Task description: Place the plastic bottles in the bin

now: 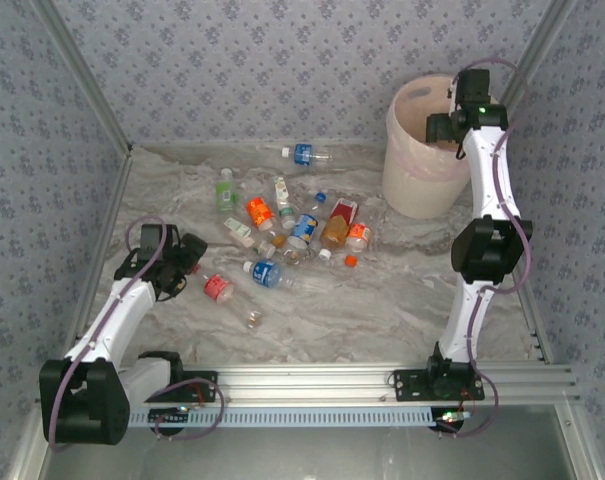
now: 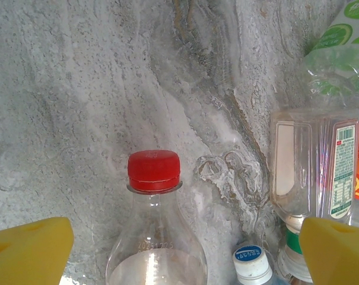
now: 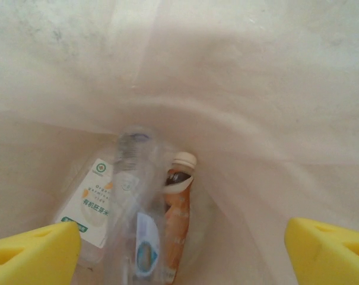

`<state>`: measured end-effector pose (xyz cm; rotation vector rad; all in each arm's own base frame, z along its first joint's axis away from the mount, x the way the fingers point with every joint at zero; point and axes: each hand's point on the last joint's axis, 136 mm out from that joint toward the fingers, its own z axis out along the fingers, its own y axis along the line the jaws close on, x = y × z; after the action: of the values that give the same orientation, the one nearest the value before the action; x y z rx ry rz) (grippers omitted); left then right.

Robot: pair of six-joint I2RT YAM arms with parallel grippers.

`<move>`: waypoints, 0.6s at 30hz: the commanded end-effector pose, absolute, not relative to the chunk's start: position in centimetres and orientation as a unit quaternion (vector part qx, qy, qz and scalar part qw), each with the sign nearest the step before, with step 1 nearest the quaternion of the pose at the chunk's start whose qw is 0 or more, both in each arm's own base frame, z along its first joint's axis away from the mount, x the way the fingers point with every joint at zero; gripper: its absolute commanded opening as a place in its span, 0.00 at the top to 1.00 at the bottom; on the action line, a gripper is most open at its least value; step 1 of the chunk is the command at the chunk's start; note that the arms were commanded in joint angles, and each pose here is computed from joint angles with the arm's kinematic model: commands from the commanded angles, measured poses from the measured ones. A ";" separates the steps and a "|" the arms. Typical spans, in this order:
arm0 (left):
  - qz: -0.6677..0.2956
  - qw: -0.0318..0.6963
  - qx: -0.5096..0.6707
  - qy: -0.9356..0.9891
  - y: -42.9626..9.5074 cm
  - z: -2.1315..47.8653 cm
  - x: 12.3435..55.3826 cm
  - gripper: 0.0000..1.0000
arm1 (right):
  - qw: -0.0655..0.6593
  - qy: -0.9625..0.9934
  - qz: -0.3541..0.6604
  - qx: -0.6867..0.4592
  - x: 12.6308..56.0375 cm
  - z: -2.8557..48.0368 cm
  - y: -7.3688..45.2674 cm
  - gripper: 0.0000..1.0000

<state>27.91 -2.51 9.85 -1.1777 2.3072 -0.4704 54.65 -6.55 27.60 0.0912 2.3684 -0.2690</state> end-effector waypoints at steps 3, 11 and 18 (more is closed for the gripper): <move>-0.169 0.240 -0.440 0.849 -2.4 9.5 27.5 0.02 | 0.408 0.906 -0.101 0.055 53.5 31.7 -6.3 0.06; -0.169 0.234 -0.438 0.851 -2.5 9.5 27.4 0.02 | 0.456 0.886 -0.060 0.065 52.4 35.0 -5.2 0.00; -0.172 0.228 -0.440 0.851 -2.7 9.4 27.4 0.02 | 0.497 0.864 -0.017 0.076 50.5 37.3 -3.9 0.00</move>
<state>27.83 -2.57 9.68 -1.1805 2.3158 -0.4703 51.06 -4.91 34.95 0.1671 2.1774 -0.1215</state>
